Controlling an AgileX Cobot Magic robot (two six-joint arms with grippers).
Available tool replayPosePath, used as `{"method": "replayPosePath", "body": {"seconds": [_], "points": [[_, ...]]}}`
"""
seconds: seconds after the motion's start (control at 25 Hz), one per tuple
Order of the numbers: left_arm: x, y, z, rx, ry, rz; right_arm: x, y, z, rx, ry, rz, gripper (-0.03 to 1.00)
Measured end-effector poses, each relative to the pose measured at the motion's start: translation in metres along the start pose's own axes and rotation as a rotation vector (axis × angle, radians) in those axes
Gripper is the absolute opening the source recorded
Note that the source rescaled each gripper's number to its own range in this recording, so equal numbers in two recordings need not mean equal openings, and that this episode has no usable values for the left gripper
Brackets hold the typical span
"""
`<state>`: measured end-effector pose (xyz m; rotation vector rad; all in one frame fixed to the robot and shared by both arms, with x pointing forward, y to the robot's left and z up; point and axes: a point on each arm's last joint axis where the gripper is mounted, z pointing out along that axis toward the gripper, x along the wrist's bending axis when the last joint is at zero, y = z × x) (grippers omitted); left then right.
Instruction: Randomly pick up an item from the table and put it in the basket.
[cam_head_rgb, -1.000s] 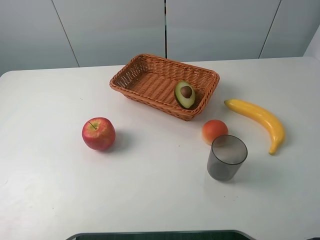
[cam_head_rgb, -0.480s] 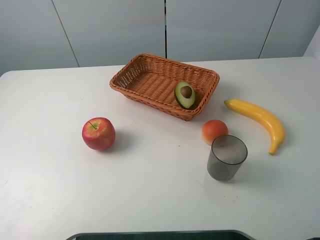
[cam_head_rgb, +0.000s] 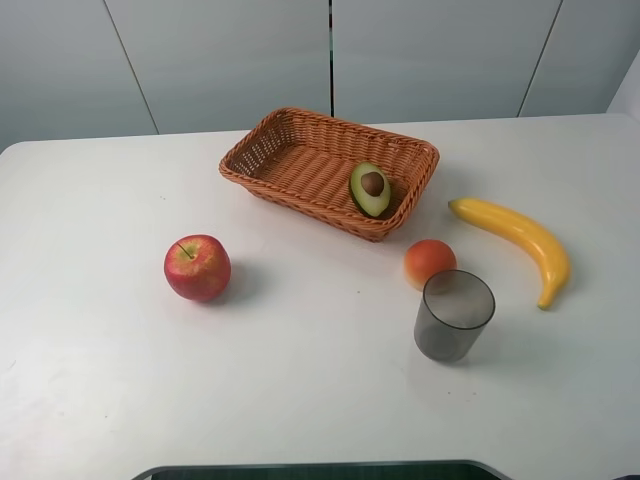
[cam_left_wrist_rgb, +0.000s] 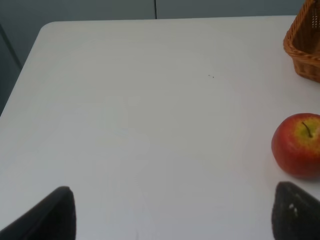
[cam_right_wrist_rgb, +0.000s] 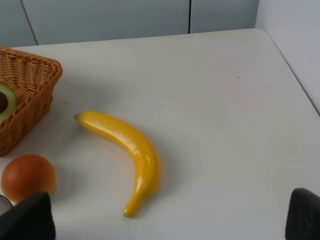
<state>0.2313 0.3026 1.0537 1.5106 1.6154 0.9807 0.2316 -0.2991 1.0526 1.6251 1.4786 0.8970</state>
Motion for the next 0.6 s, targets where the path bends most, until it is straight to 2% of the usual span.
{"method": "replayPosePath", "body": {"seconds": [0.6], "points": [[0.0,0.0,0.0,0.0,0.0,-0.004,0.0,0.0,0.0,0.0,0.0,0.0,1.0]]}}
